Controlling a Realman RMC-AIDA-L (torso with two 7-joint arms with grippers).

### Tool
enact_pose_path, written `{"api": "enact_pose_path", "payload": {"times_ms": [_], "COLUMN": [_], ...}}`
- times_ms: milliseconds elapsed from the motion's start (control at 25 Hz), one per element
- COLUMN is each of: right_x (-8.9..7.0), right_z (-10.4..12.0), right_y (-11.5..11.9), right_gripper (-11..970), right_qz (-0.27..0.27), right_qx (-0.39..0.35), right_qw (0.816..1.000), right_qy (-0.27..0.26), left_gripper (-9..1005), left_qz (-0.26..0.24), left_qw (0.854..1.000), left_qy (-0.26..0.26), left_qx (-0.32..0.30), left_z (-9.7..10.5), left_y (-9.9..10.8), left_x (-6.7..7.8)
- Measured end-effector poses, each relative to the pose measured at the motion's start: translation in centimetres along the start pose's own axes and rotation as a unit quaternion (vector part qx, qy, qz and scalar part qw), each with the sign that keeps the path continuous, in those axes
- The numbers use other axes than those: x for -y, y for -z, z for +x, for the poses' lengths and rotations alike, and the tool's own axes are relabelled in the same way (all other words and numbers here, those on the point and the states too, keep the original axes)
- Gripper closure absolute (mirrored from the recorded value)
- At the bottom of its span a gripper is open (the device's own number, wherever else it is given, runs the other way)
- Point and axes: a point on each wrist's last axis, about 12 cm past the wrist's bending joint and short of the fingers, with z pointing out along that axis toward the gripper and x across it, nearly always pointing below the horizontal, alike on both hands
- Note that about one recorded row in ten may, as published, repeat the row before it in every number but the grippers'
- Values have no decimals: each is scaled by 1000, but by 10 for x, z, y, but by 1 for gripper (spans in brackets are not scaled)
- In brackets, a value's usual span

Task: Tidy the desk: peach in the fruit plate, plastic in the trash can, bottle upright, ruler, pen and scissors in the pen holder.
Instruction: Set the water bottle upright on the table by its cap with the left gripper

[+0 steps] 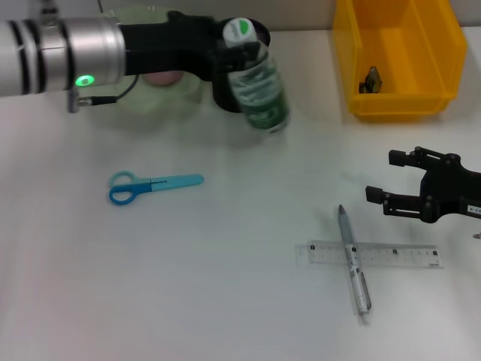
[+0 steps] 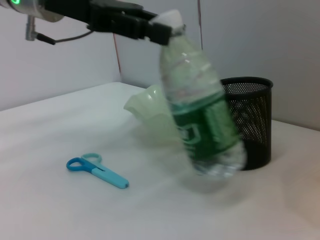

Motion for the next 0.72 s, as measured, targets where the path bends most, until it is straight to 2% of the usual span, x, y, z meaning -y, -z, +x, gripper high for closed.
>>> {"api": "enact_pose_path", "payload": {"times_ms": [80, 120, 280, 400, 440, 520, 560, 600, 640, 680, 720], "right_x": [0, 0, -2, -2, -2, -2, -2, -2, -2, -2, -2], "right_z": [0, 0, -1, -3, -4, -5, -5, -5, -5, -5, -5], "right_y": [0, -1, -4, -6, -6, -8, -8, -8, -8, -8, -8], "right_gripper": [120, 120, 120, 120, 120, 120, 120, 120, 119, 119, 119], "right_qz": [0, -1, -3, -6, -7, -9, -9, -9, -10, -10, -10], "right_qx": [0, 0, 2, 4, 4, 5, 5, 5, 5, 5, 5], "right_qw": [1000, 1000, 1000, 1000, 1000, 1000, 1000, 1000, 1000, 1000, 1000], "right_qy": [0, 0, 0, 4, 5, 6, 6, 6, 6, 6, 7], "left_gripper": [550, 550, 550, 550, 550, 550, 550, 551, 551, 551, 551], "left_qz": [-1, -4, -15, -17, -17, -17, -15, -15, -21, -21, -22], "left_qw": [1000, 999, 996, 995, 994, 994, 992, 992, 989, 989, 988], "left_qy": [6, 17, 42, 47, 56, 56, 62, 62, 70, 70, 72], "left_qx": [13, 37, 75, 82, 95, 95, 108, 108, 127, 127, 137], "left_z": [3, 9, 23, 26, 33, 33, 38, 38, 45, 45, 49], "left_y": [6, 18, 40, 46, 56, 56, 66, 66, 83, 83, 95], "left_x": [-1, -2, -6, -7, -8, -8, -8, -8, -9, -9, -9]}}
